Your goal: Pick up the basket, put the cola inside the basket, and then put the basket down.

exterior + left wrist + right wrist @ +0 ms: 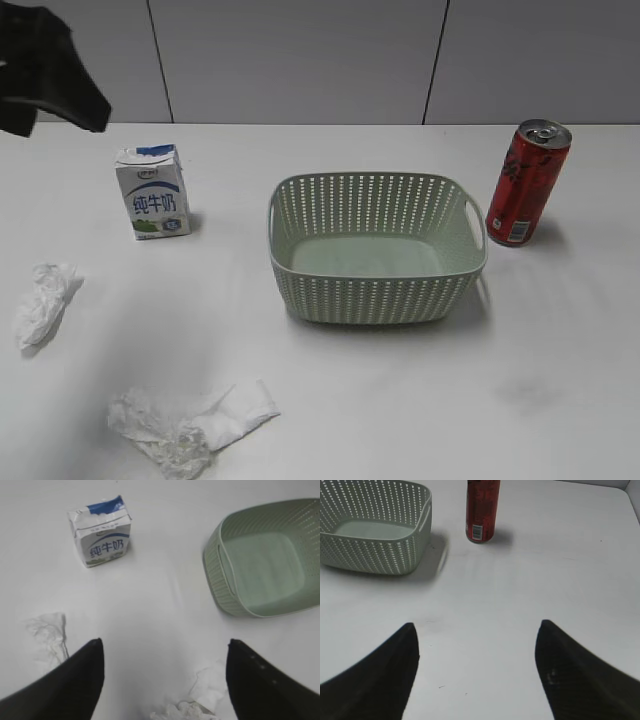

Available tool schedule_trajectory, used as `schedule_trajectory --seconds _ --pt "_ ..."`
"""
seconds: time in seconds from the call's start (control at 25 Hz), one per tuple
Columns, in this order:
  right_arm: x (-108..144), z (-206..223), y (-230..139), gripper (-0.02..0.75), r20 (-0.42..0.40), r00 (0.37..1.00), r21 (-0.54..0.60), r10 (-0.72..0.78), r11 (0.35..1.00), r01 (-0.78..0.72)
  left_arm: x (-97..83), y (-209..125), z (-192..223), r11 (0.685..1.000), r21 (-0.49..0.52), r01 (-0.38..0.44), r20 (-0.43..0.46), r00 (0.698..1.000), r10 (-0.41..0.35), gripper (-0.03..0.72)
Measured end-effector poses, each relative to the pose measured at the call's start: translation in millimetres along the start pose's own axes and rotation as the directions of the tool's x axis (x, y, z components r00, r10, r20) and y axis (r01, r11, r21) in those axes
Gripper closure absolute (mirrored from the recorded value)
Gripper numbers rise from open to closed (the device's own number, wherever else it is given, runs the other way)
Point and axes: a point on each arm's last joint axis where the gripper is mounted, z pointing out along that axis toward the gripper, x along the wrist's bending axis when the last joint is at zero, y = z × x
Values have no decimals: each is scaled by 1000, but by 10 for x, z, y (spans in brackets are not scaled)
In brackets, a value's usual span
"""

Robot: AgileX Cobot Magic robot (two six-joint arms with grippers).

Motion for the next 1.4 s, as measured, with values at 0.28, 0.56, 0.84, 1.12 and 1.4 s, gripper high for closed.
schedule_trajectory --seconds 0.28,0.56,0.84,1.12,1.4 --pt "0 0 0 187 0 1000 0 0 1000 0 -260 356 602 988 153 -17 16 1000 15 116" --pt "0 0 0 187 0 1000 0 0 1000 0 -572 519 1298 960 280 -21 -56 998 38 118" --pt "0 0 0 188 0 1000 0 -1 1000 1 -805 588 1906 928 369 43 -106 994 -4 122" --pt "0 0 0 188 0 1000 0 -1 1000 1 -746 452 2412 875 466 129 -168 984 -56 125" --pt "0 0 0 188 0 1000 0 -1 1000 1 -716 390 2635 864 459 208 -200 971 -128 153"
